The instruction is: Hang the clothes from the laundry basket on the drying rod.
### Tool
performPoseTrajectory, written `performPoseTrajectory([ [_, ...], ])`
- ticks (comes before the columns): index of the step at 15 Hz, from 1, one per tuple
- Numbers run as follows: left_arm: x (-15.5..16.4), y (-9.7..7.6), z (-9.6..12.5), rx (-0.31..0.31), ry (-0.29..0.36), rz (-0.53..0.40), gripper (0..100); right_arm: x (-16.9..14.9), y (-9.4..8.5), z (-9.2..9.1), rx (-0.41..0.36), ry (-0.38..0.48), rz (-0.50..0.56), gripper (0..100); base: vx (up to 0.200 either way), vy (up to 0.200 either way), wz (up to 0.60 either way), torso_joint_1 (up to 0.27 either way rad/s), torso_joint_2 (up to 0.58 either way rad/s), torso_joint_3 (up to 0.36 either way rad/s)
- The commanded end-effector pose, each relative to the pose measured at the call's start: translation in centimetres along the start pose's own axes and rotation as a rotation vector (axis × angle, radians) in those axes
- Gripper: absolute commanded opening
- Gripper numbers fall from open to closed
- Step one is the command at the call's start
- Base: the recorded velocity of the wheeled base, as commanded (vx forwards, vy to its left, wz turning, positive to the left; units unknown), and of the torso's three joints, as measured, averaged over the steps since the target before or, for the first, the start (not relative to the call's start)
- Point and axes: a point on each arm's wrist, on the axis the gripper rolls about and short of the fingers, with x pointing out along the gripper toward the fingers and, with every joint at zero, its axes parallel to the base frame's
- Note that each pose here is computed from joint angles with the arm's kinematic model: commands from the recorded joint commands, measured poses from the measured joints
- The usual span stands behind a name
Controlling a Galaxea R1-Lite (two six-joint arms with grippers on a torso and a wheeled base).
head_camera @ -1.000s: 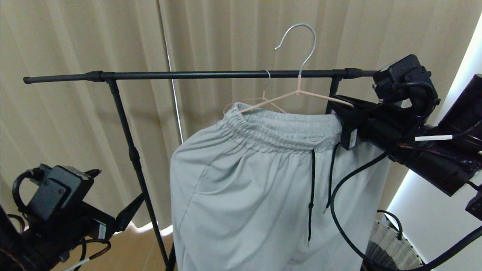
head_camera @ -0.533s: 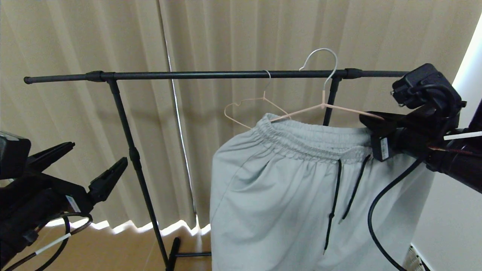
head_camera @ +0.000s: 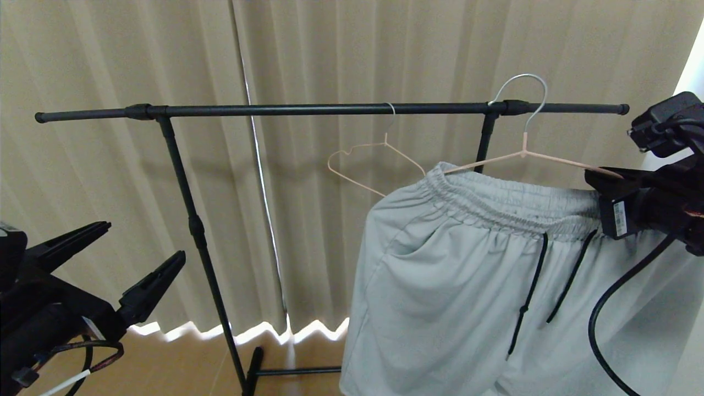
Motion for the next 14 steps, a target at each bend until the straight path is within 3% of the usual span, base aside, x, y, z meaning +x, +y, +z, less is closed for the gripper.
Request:
performPoseTrajectory([
  [1,-0.2,0.0,-0.1,0.000,0.002,0.000,100,-0.4,-0.6,-0.3,0.006,0.005,-0.020,0,0.000,0.000,0.00,0.000,0.00,0.000],
  [4,-0.3,0.0,0.0,-0.004,-0.002,0.002,100,-0.5,-0.4,-0.9,0.003,0.018,-0.012,0,0.000,0.000,0.00,0.000,0.00,0.000],
  [14,-0.3,0.0,0.0,-0.007,-0.003,0.003,100,-0.5,-0.1,-1.4,0.003,0.034,-0.001,0,0.000,0.200,0.00,0.002,0.00,0.002],
])
